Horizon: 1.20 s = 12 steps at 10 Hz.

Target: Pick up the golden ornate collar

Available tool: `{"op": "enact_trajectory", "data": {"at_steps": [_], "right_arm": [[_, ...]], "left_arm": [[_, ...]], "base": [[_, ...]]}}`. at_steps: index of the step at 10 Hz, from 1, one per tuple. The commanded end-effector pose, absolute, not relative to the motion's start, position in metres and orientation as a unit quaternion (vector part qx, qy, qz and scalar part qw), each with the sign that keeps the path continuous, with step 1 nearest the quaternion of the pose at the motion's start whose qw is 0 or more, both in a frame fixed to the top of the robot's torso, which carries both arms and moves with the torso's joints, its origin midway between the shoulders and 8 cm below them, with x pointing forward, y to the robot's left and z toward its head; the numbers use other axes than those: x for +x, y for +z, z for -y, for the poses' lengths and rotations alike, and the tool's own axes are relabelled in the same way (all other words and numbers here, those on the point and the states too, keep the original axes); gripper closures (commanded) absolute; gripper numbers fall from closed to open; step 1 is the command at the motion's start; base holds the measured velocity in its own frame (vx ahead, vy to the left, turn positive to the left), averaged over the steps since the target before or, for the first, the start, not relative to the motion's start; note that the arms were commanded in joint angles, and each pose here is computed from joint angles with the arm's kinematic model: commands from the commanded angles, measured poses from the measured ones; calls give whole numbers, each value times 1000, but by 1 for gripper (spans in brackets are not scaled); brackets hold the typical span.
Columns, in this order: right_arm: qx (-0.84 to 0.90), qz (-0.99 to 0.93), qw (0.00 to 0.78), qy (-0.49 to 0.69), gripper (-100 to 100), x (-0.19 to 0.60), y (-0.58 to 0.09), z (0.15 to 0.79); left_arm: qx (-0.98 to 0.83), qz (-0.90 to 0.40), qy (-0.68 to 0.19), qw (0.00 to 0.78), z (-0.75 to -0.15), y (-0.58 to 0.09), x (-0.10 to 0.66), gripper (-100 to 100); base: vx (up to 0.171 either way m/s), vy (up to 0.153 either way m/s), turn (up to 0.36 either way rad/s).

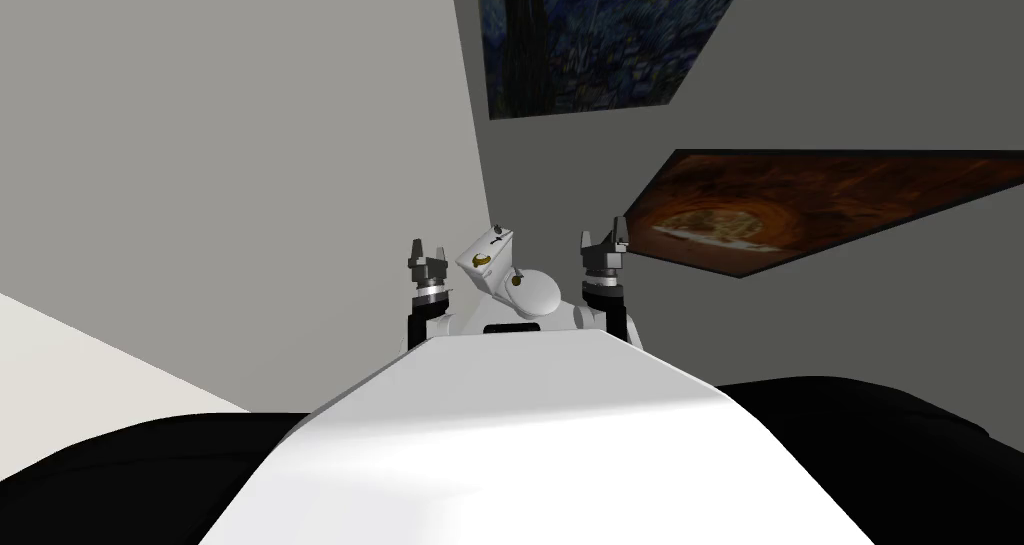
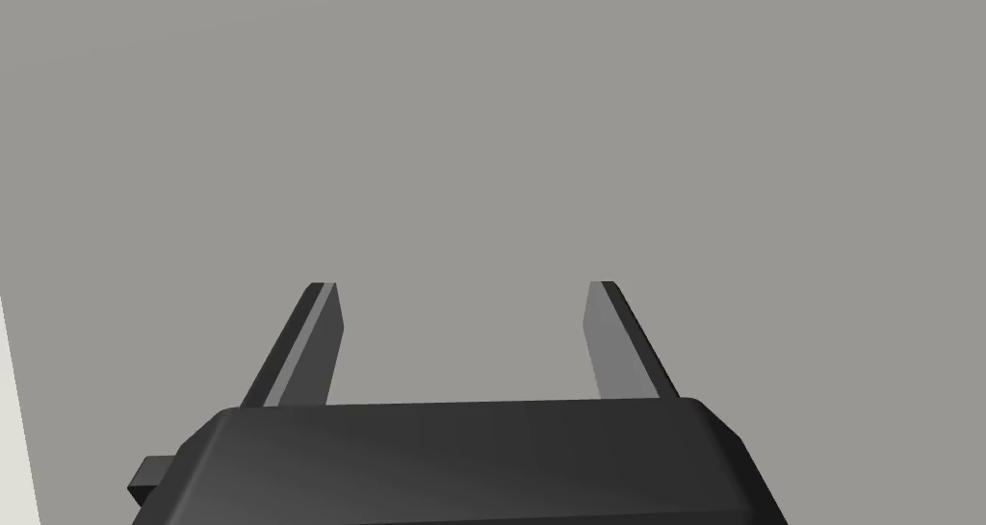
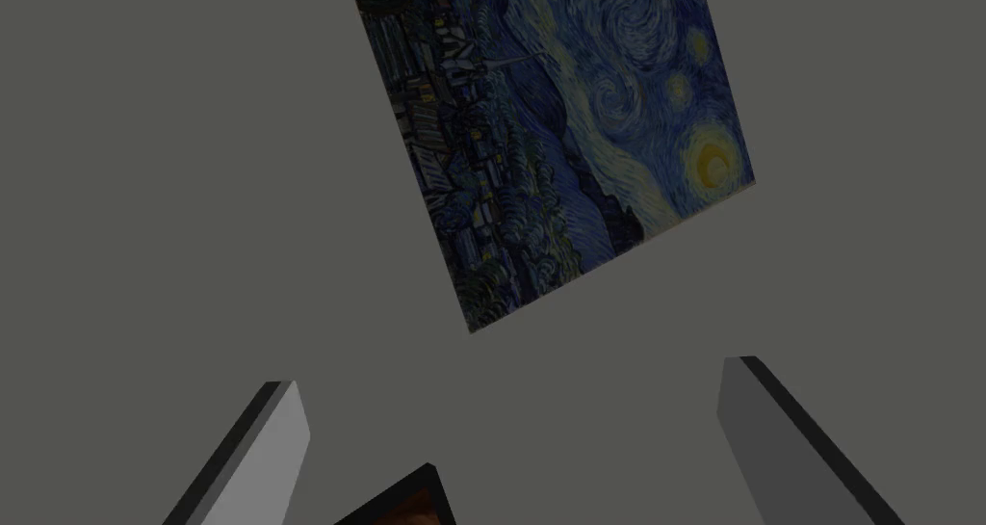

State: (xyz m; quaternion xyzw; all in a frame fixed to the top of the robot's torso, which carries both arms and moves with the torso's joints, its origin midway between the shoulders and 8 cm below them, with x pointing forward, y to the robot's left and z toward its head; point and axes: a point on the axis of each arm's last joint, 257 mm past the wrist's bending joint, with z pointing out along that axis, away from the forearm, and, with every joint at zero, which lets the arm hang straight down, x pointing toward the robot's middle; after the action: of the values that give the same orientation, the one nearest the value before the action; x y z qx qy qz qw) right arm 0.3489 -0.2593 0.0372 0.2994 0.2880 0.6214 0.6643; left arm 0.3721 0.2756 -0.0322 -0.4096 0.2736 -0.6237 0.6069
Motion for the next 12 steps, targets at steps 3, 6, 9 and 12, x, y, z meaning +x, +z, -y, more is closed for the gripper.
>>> {"op": "enact_trajectory", "data": {"at_steps": [3, 6, 9, 12], "right_arm": [[299, -288, 664, 621, 0, 349, 37, 259], [299, -288, 664, 621, 0, 349, 37, 259], [299, -288, 664, 621, 0, 349, 37, 259], [299, -288, 664, 621, 0, 349, 37, 259]], "left_arm": [[-396, -321, -624, 593, -265, -46, 385, -100], [-399, -359, -621, 571, -258, -67, 405, -100], [-417, -391, -616, 542, -252, -95, 430, -100], [-442, -419, -607, 510, -247, -123, 459, -100]], "base": [[1, -23, 18], [8, -48, 34], [4, -73, 50], [3, -99, 52]]}}
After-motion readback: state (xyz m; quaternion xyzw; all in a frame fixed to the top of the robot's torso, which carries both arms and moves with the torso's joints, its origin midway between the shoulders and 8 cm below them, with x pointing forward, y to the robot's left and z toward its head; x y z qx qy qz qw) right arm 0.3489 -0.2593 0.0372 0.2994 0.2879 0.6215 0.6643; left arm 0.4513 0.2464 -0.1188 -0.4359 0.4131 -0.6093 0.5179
